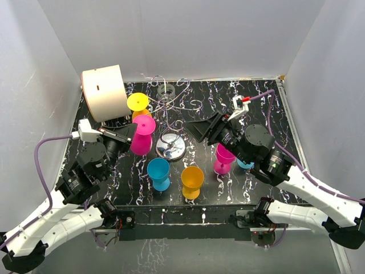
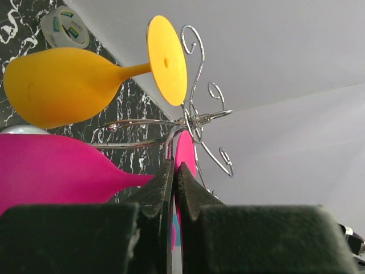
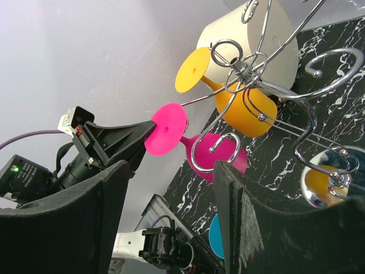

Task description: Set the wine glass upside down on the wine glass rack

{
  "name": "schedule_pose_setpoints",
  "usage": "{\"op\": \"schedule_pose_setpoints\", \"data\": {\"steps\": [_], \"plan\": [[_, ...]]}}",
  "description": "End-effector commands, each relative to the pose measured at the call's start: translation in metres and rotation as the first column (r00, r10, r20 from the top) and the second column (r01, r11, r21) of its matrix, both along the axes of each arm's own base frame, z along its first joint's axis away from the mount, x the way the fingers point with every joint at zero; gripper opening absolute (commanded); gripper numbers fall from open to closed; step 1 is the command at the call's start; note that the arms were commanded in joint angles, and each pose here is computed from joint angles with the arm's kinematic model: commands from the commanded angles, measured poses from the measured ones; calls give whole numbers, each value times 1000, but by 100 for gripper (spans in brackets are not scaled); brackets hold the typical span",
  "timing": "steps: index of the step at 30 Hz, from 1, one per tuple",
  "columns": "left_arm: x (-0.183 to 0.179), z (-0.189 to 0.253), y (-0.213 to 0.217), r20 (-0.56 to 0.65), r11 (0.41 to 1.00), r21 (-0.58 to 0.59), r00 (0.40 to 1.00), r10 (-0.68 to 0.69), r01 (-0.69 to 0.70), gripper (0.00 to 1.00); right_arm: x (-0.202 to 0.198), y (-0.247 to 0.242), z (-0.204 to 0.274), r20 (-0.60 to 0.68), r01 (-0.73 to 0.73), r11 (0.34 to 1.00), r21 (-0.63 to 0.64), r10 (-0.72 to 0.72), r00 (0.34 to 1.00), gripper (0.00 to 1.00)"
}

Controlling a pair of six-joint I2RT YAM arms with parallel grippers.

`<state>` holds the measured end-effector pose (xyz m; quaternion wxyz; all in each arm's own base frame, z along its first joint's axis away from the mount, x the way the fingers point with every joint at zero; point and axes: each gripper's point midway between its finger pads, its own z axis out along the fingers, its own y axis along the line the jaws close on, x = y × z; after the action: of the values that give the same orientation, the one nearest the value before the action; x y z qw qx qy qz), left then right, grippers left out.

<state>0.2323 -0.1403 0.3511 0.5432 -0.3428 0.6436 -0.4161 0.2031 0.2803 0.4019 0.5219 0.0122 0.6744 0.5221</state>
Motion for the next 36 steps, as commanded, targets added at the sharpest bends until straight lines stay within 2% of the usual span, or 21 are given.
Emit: {"op": "schedule_pose_setpoints", "data": {"steps": [1, 9, 22, 25, 30, 33, 36], "plan": [[0, -2, -3, -8, 1000, -5, 1000, -13, 13, 0, 0, -4, 1, 6, 14, 1000, 12, -14, 1000, 59], [2, -12, -8, -44, 999, 28, 999, -23, 24, 1, 2, -6, -3, -7, 31, 999, 7, -31, 999, 59], [-1, -18, -9, -70, 998, 41, 997, -38, 41, 23, 6, -12, -12, -34, 67, 998, -14, -68, 997, 61], [-2, -17, -9, -69, 998, 46, 997, -43, 46, 33, 8, -14, -16, -45, 86, 996, -30, -87, 995, 61], [-6, -13, -4, -57, 997, 65, 997, -43, 47, 61, 15, -25, -26, -72, 152, 986, -75, -157, 985, 61], [-9, -10, 0, -49, 995, 88, 998, -48, 52, 70, 20, -37, -39, -83, 210, 970, -123, -221, 972, 61], [-14, -7, 7, -48, 991, 122, 998, -46, 51, 73, 24, -50, -55, -93, 260, 947, -188, -281, 955, 61]]}}
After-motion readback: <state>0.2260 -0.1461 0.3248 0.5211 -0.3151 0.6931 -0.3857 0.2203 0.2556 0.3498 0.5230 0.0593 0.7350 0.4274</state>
